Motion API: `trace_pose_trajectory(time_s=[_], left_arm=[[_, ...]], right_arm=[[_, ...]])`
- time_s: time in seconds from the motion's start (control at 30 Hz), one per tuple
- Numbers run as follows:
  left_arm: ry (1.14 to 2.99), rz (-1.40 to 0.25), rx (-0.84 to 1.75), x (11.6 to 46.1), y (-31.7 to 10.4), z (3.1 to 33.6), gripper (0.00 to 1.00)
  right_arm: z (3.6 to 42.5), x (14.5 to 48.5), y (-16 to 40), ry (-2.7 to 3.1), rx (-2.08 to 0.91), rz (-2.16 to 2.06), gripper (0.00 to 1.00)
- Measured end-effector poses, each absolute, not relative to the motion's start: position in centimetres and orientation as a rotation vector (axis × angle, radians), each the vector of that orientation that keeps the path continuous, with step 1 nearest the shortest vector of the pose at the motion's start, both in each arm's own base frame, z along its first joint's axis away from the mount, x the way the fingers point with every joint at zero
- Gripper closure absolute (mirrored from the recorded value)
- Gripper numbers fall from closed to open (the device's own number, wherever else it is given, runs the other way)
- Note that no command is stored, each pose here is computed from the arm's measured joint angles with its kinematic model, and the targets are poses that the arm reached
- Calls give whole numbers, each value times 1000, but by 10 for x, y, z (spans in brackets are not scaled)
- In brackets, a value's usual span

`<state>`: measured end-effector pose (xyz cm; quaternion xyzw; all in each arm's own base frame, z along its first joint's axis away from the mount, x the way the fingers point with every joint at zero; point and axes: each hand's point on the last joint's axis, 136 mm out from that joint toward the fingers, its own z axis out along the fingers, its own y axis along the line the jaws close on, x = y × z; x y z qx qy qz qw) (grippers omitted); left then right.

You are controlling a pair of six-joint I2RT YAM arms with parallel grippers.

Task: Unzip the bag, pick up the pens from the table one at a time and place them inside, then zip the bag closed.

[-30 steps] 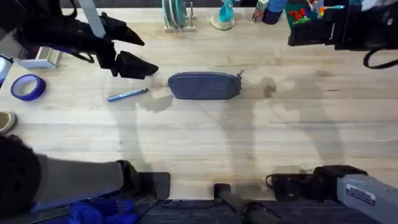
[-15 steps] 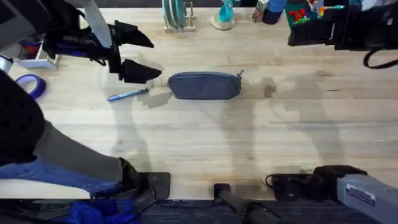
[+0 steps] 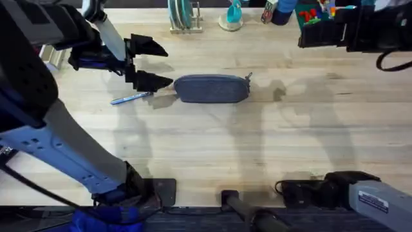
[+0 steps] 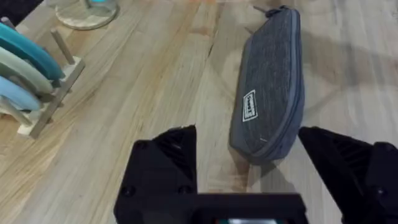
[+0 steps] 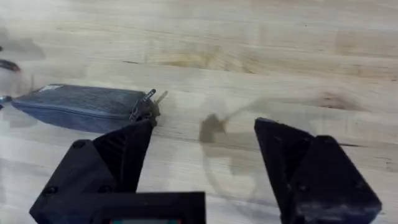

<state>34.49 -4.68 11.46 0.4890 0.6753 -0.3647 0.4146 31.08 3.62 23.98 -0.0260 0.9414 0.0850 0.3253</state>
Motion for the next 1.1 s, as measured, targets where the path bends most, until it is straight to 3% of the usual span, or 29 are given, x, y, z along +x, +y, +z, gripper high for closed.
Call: trace_pose_trajectory(time_s=[0.33,1.1], left_arm=[[1641,-987,1326,336,-77,110,10],[1670,-994,1527,320,-98,91,8]], right_arm=[[240,311,36,2468,-68,223,6],[240,311,36,2468,-68,222,5]])
